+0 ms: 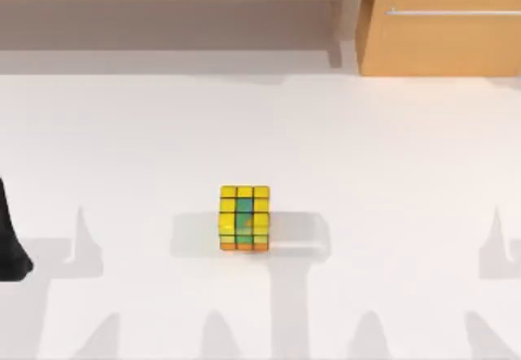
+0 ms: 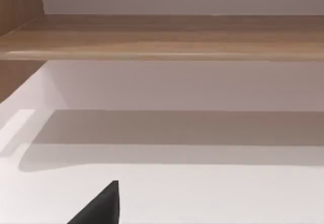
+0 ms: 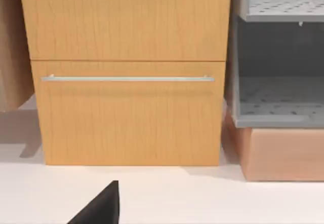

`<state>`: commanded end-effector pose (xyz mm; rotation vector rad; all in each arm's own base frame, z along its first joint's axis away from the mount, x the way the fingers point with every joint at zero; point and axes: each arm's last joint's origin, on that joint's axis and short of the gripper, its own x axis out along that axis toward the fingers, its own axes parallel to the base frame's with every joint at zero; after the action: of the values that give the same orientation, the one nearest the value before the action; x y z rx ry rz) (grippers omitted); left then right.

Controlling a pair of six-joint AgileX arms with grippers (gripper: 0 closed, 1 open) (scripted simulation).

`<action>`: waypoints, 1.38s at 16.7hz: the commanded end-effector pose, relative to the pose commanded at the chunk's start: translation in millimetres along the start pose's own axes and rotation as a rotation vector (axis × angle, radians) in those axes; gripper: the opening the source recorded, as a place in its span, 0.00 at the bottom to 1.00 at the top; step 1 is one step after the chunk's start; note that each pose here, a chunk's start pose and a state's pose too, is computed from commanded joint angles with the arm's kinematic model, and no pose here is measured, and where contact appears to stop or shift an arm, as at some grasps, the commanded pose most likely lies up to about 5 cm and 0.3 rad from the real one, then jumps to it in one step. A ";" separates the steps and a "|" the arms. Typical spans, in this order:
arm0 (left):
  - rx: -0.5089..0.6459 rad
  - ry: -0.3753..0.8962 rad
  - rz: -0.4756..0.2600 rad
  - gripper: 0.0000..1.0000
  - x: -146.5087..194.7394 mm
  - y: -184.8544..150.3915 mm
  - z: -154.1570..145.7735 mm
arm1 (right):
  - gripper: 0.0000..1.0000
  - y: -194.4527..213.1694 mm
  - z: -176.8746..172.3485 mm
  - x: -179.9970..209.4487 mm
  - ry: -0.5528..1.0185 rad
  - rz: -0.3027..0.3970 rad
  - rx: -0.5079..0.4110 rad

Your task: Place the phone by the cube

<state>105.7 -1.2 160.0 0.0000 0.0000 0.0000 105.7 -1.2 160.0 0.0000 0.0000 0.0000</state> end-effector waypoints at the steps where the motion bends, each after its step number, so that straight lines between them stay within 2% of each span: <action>1: 0.000 0.000 0.000 1.00 0.0 0.0 0.0 | 1.00 0.0 0.0 0.0 0.000 0.000 0.000; 3: 0.000 0.000 0.000 1.00 0.0 0.0 0.0 | 1.00 -0.6 1.1 0.2 0.013 -0.006 -0.011; 6: 0.000 0.000 0.000 1.00 0.0 0.0 0.0 | 1.00 -5.2 9.0 2.7 0.114 -0.042 -0.089; 9: 0.000 0.000 0.000 1.00 0.0 0.0 0.0 | 1.00 -13.8 19.7 11.6 0.318 -0.078 -0.209; 12: 0.000 0.000 0.000 1.00 0.0 0.0 0.0 | 1.00 -27.9 25.1 30.4 0.616 -0.071 -0.324; 15: 0.000 0.000 0.000 1.00 0.0 0.0 0.0 | 1.00 -48.0 20.7 54.3 0.939 0.004 -0.394; 18: 0.000 0.000 0.000 1.00 0.0 0.0 0.0 | 1.00 -71.4 9.6 75.7 1.211 0.129 -0.413; 23: 0.000 0.000 0.000 1.00 0.0 0.0 0.0 | 1.00 -106.1 -7.3 98.3 1.458 0.330 -0.389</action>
<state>105.7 -1.2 160.0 0.0000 0.0000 0.0000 204.0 -107.3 152.7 -0.3894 1.4579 0.3303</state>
